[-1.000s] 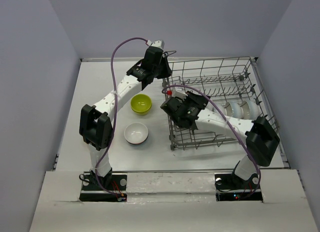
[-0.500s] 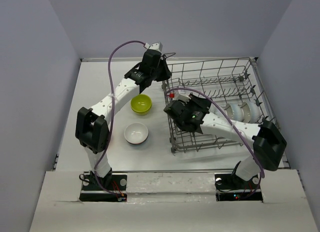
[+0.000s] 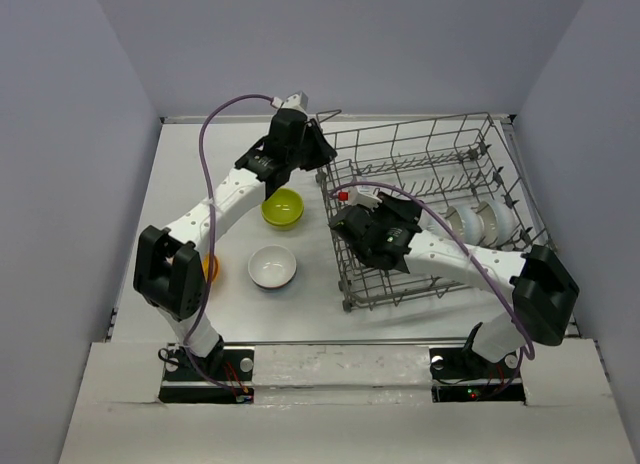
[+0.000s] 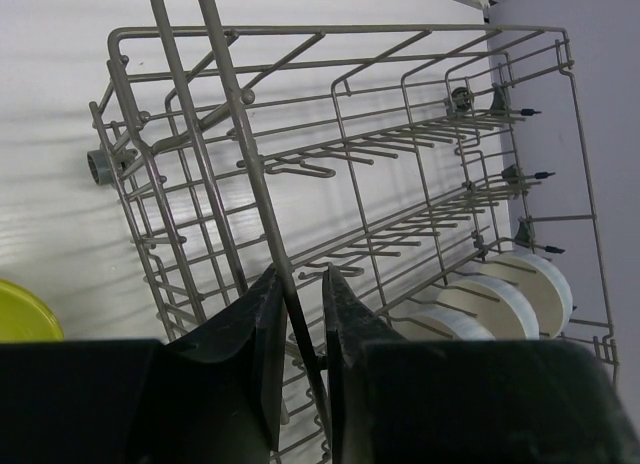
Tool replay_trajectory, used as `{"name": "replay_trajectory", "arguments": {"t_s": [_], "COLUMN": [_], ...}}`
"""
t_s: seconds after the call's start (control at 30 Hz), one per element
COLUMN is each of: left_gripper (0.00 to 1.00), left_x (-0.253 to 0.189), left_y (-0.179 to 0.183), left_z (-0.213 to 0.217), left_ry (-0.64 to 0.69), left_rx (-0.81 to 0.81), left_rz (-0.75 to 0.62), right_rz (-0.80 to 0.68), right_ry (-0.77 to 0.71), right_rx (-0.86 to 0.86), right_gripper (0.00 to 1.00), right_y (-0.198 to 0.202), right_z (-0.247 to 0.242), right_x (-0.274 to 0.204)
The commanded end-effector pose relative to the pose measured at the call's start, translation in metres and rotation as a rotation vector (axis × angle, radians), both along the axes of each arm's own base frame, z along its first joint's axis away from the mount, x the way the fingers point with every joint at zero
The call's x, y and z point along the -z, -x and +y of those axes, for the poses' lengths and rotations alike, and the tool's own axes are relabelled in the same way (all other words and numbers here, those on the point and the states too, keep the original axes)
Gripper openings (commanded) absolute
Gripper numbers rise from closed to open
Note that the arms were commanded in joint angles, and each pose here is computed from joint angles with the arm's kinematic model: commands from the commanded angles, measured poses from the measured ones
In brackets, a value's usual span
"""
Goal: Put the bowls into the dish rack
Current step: Insert the bowl into the dish rack.
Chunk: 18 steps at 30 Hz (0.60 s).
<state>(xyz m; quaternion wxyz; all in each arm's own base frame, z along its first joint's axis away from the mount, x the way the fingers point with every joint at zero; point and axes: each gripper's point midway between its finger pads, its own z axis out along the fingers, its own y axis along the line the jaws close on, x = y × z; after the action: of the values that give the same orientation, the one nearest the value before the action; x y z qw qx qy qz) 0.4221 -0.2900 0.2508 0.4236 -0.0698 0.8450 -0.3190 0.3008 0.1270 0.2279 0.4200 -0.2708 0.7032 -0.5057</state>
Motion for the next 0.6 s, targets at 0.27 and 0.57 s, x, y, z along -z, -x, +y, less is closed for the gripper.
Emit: {"name": "replay_trajectory", "arguments": {"t_s": [0.27,0.57], "left_gripper": [0.00,0.00], "left_x": [-0.064,-0.065], "left_y": [0.010,0.014], "left_z": [0.023,0.026], "left_ry": [0.100,0.110], "left_rx": [-0.016,0.002], "left_rz": [-0.134,-0.138], "right_rz": [0.087,0.089], "right_ry": [0.321,0.345], "right_rx": [0.090,0.107], "right_gripper": [0.03,0.02], "right_y": [0.011,0.008], "right_z": [-0.034,-0.034], "right_x": [0.024,0.026]}}
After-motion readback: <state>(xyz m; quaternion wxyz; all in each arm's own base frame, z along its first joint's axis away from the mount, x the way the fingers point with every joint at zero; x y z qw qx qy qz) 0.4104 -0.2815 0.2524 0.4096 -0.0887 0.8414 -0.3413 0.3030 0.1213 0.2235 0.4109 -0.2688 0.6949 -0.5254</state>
